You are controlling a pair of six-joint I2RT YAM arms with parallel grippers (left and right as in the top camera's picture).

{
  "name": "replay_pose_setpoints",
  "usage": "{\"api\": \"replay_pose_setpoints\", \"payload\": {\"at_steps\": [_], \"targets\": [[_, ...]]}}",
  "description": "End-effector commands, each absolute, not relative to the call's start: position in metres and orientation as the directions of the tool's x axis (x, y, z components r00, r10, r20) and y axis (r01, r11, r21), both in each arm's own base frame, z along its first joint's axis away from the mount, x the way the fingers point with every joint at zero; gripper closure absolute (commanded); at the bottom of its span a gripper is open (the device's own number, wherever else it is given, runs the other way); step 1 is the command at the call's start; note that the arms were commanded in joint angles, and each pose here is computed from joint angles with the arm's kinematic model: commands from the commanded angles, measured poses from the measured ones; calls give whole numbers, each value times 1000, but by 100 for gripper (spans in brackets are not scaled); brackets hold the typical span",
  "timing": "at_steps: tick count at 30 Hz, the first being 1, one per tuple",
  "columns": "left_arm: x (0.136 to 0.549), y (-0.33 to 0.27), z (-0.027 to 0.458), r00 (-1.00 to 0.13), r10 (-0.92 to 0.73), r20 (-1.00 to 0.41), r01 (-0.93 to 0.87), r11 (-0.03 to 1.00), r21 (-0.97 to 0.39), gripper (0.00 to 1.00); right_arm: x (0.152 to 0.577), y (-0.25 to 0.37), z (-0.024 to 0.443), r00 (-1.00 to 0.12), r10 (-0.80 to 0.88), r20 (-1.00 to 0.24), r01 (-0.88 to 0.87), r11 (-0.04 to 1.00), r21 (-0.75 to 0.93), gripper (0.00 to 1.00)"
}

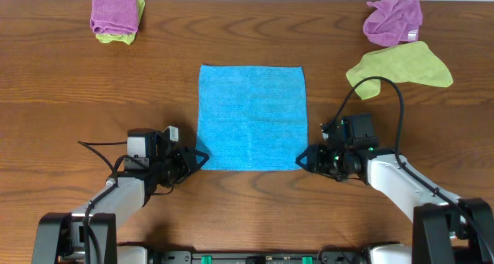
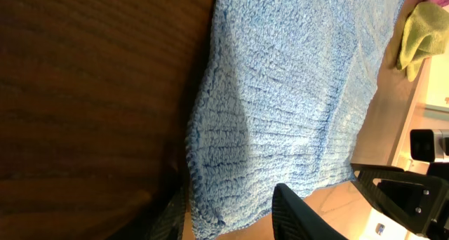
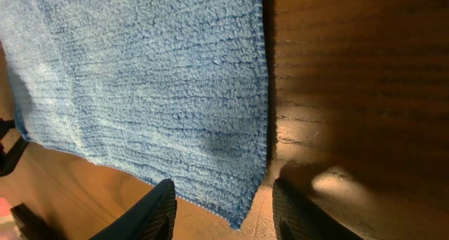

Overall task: Fold the cloth
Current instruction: 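Move both grippers to the cloth's bottom corners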

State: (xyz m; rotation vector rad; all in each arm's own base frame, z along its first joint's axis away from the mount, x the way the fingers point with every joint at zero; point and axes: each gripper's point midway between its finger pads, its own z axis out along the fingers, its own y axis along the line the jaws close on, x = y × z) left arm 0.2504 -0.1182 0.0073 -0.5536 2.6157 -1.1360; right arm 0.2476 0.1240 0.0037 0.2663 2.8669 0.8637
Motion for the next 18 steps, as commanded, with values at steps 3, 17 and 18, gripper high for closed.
{"api": "replay_pose_setpoints", "payload": {"at_steps": [3, 17, 18], "targets": [[241, -108, -12, -888, -459, -35, -315, 662, -680, 58, 240, 114, -14, -972, 234, -34, 185, 841, 509, 56], [239, -108, -22, -886, -464, -6, -341, 660, -670, 59, 235, 121, -28, -973, 228, 20, 206, 835, 510, 60], [239, -109, -21, -887, -462, -5, -338, 657, -674, 59, 235, 121, -28, -973, 228, 21, 207, 835, 509, 60]]}}
